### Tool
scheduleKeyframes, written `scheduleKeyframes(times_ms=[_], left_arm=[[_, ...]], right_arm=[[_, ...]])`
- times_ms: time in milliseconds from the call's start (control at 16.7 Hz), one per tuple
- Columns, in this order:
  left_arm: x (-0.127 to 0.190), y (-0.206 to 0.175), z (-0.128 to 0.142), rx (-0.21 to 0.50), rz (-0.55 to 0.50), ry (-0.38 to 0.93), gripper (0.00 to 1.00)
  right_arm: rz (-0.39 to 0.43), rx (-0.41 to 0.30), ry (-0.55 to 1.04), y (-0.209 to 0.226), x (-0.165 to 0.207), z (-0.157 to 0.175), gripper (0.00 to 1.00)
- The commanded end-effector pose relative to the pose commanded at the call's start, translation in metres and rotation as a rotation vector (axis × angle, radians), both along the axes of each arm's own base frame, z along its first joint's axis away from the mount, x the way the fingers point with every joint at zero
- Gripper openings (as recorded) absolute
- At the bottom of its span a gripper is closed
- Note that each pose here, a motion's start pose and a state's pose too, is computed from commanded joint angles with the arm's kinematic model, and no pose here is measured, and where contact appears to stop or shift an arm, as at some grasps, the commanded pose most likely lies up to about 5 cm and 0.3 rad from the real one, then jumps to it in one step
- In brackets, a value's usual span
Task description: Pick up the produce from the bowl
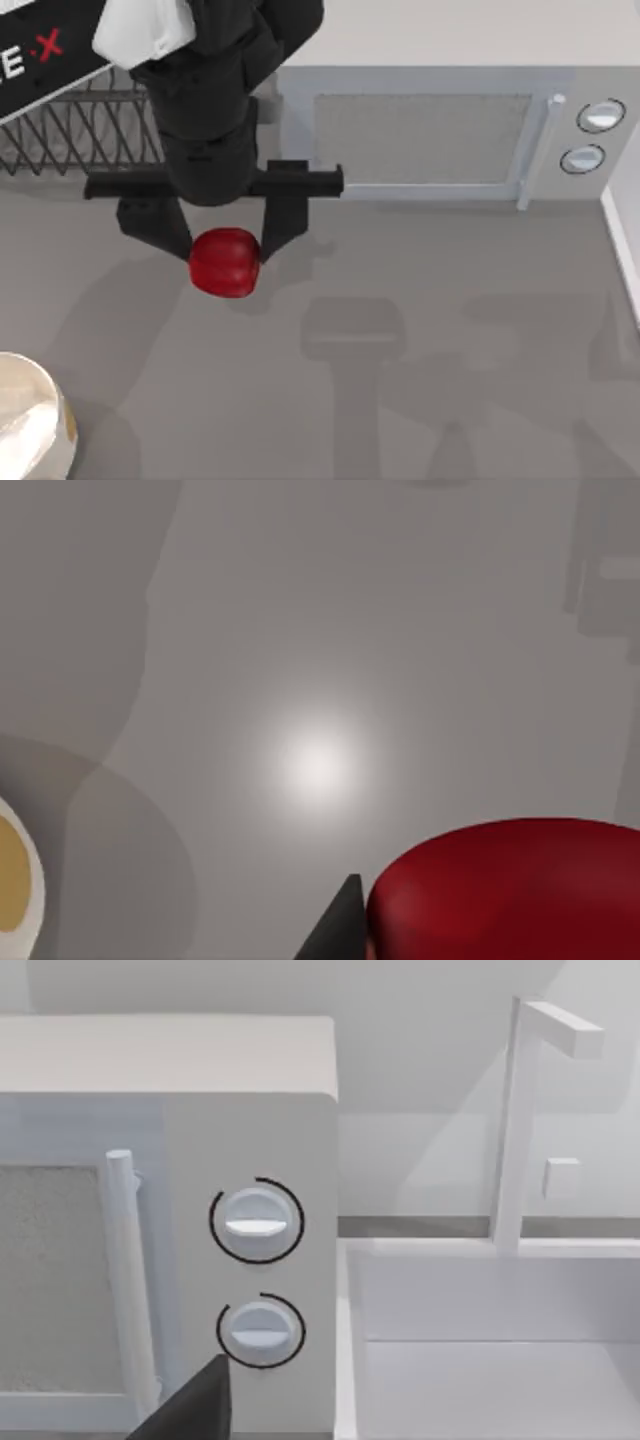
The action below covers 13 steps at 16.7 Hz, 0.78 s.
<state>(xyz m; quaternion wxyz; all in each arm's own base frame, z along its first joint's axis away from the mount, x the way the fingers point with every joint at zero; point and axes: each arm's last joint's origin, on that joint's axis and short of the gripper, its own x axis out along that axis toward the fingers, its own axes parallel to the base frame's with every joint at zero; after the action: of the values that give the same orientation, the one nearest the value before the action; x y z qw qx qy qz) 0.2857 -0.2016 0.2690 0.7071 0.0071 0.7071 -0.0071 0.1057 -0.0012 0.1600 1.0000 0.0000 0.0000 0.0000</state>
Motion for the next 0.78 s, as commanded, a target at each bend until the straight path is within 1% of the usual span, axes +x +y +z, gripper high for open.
scheduleKeyframes(times_ms=[240, 360, 540, 780], left_arm=[[0.0, 0.001, 0.001, -0.001, 0.001, -0.002, 0.0], [0.001, 0.001, -0.004, 0.001, 0.001, 0.001, 0.0], [0.003, -0.001, -0.031, 0.002, 0.001, 0.003, 0.0], [0.005, -0.003, -0.08, -0.008, 0.001, -0.011, 0.0]], right_arm=[[0.0, 0.0, 0.0, 0.0, 0.0, 0.0, 1.0], [0.0, 0.0, 0.0, 0.0, 0.0, 0.0, 1.0], [0.0, 0.0, 0.0, 0.0, 0.0, 0.0, 1.0], [0.0, 0.0, 0.0, 0.0, 0.0, 0.0, 1.0]])
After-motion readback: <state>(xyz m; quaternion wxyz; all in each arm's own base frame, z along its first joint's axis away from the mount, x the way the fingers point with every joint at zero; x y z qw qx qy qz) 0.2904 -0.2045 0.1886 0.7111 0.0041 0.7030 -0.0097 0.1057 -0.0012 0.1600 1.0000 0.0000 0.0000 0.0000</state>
